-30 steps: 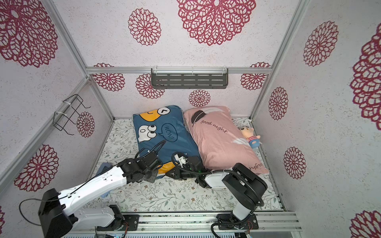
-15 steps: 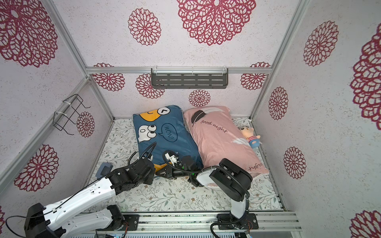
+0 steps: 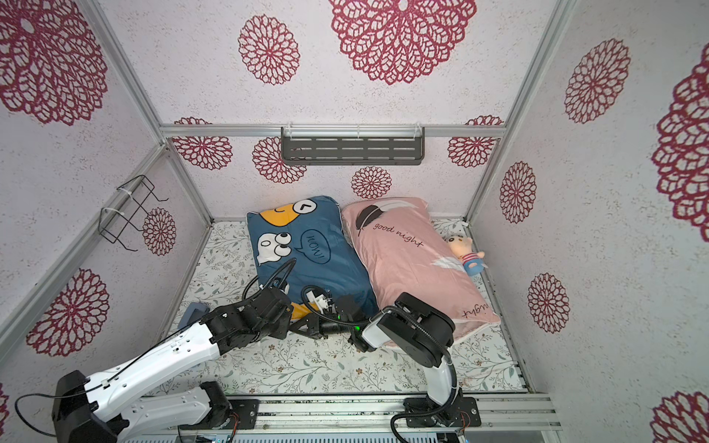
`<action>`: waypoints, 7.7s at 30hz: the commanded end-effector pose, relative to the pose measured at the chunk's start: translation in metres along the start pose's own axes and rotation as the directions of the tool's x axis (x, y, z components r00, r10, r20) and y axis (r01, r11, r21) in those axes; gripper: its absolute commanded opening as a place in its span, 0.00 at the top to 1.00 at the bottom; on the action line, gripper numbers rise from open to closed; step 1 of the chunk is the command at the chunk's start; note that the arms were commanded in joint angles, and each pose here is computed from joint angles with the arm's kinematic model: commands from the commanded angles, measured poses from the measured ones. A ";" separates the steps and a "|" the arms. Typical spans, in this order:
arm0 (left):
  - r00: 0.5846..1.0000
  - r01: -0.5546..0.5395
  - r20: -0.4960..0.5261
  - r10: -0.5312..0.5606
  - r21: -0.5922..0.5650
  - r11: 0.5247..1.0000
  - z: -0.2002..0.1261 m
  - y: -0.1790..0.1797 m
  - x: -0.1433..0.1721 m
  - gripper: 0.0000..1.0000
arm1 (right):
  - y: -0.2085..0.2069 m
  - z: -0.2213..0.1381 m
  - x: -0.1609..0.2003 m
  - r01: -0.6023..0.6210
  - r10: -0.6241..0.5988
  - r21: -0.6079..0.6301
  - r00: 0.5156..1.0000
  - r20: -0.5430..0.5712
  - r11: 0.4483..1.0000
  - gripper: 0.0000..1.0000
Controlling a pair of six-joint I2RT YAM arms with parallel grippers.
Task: Zip up pillowcases
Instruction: Zip the zipper on the pillowcase, then place the pillowcase at the center of the board, then adjust the pillowcase at the center of the board.
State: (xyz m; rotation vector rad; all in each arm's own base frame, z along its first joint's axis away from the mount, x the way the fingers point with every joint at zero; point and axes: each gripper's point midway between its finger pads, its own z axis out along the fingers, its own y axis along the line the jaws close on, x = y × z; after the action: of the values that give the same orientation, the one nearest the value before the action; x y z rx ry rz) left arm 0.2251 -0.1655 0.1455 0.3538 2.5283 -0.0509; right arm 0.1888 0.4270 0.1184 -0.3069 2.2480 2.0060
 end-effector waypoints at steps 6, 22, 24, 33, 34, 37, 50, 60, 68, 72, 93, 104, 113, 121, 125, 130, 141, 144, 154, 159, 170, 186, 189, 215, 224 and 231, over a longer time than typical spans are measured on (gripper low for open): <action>0.994 -0.106 -0.027 0.105 -0.026 0.994 -0.006 -0.006 -0.013 1.00 | 0.036 -0.028 -0.016 0.120 -0.112 -0.082 0.989 0.094 0.989 0.74; 0.981 -0.190 -0.044 0.191 0.013 0.982 0.000 -0.031 -0.028 1.00 | 0.051 -0.027 -0.026 0.162 -0.143 -0.141 0.981 0.134 0.977 0.70; 0.977 -0.204 -0.057 0.204 0.012 0.979 0.001 -0.034 -0.029 1.00 | 0.052 -0.027 -0.026 0.164 -0.144 -0.151 0.980 0.137 0.975 0.68; 0.975 -0.210 -0.073 0.212 0.032 0.977 0.002 -0.044 -0.034 1.00 | 0.042 -0.026 -0.027 0.172 -0.153 -0.118 0.977 0.150 0.978 0.65; 0.975 -0.207 -0.073 0.209 0.035 0.978 0.002 -0.046 -0.035 1.00 | 0.042 -0.026 -0.028 0.176 -0.157 -0.115 0.975 0.156 0.978 0.64; 0.976 -0.204 -0.074 0.207 0.046 0.978 0.003 -0.050 -0.035 1.00 | 0.044 -0.026 -0.030 0.184 -0.162 -0.126 0.972 0.167 0.975 0.65; 0.976 -0.205 -0.064 0.206 0.029 0.978 -0.003 -0.040 -0.031 1.00 | 0.032 -0.033 -0.030 0.162 -0.140 -0.106 0.971 0.195 0.981 0.69; 0.979 -0.191 -0.063 0.193 0.038 0.981 0.000 -0.042 -0.028 1.00 | 0.041 -0.038 -0.031 0.183 -0.158 -0.107 0.965 0.207 0.977 0.72; 0.984 -0.168 -0.045 0.170 0.052 0.984 -0.001 -0.043 -0.031 1.00 | 0.046 -0.035 -0.032 0.183 -0.154 -0.134 0.967 0.204 0.974 0.66; 0.986 -0.159 -0.039 0.161 0.060 0.985 -0.001 -0.044 -0.031 1.00 | 0.049 -0.033 -0.031 0.186 -0.156 -0.144 0.967 0.200 0.972 0.69; 0.988 -0.146 -0.050 0.149 0.061 0.987 0.003 -0.042 -0.026 1.00 | 0.055 -0.036 -0.030 0.190 -0.154 -0.163 0.966 0.210 0.968 0.78; 0.988 -0.138 -0.054 0.142 0.060 0.989 0.004 -0.041 -0.025 1.00 | 0.054 -0.039 -0.027 0.193 -0.160 -0.150 0.965 0.208 0.970 0.83; 0.989 -0.137 -0.053 0.140 0.063 0.989 0.003 -0.041 -0.025 1.00 | 0.054 -0.041 -0.027 0.205 -0.173 -0.138 0.962 0.213 0.969 0.88; 0.990 -0.131 -0.049 0.134 0.064 0.989 0.003 -0.041 -0.026 1.00 | 0.051 -0.041 -0.027 0.211 -0.183 -0.116 0.960 0.212 0.971 0.97; 0.991 -0.125 -0.045 0.128 0.056 0.991 0.003 -0.039 -0.026 1.00 | 0.050 -0.041 -0.026 0.208 -0.182 -0.106 0.960 0.211 0.972 1.00; 0.992 -0.118 -0.038 0.119 0.037 0.992 0.002 -0.034 -0.025 1.00 | 0.039 -0.042 -0.026 0.209 -0.195 -0.040 0.957 0.215 0.977 1.00; 0.997 -0.075 -0.011 0.075 -0.002 0.997 -0.002 -0.018 -0.022 1.00 | 0.018 -0.047 -0.021 0.207 -0.228 0.114 0.949 0.217 0.972 1.00; 0.998 -0.058 -0.004 0.058 -0.014 0.998 -0.005 -0.012 -0.022 1.00 | 0.012 -0.048 -0.021 0.197 -0.225 0.143 0.949 0.220 0.970 1.00; 1.000 0.003 -0.027 -0.005 -0.070 0.998 -0.003 0.013 -0.014 1.00 | -0.009 -0.059 -0.020 0.192 -0.268 0.337 0.944 0.195 0.922 1.00; 0.998 0.060 -0.028 -0.064 -0.118 0.991 0.000 0.028 -0.009 1.00 | -0.024 -0.065 -0.020 0.154 -0.260 0.445 0.947 0.188 0.882 1.00; 0.983 0.158 -0.054 -0.175 -0.235 0.959 0.007 0.063 0.018 1.00 | -0.042 -0.083 -0.020 0.110 -0.287 0.628 0.940 0.186 0.770 1.00; 0.937 0.326 -0.007 -0.348 -0.337 0.883 0.004 0.109 0.039 1.00 | -0.075 -0.127 -0.005 0.038 -0.265 0.815 0.953 0.144 0.578 1.00; 0.928 0.345 -0.009 -0.373 -0.363 0.866 0.006 0.116 0.042 1.00 | -0.080 -0.144 0.002 0.026 -0.259 0.849 0.957 0.132 0.527 1.00; 0.881 0.454 0.059 -0.469 -0.378 0.807 0.010 0.140 0.027 0.77 | -0.071 -0.189 0.022 0.031 -0.246 0.895 0.965 0.089 0.444 0.76; 0.927 0.370 0.196 -0.320 -0.342 0.864 -0.046 0.140 -0.078 0.02 | -0.002 -0.232 -0.009 0.046 -0.310 0.919 0.947 0.085 0.392 0.09; 0.967 0.159 0.220 -0.126 -0.142 0.977 -0.026 0.040 -0.172 0.02 | 0.027 -0.324 -0.046 -0.128 -0.338 0.962 0.918 0.207 0.242 0.04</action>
State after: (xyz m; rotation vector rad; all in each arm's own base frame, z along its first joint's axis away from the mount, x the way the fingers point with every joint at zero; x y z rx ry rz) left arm 0.3464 -0.1219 0.2683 -0.0811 2.3161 0.0775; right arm 0.2495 0.1538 0.1906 0.0881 2.4865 0.3704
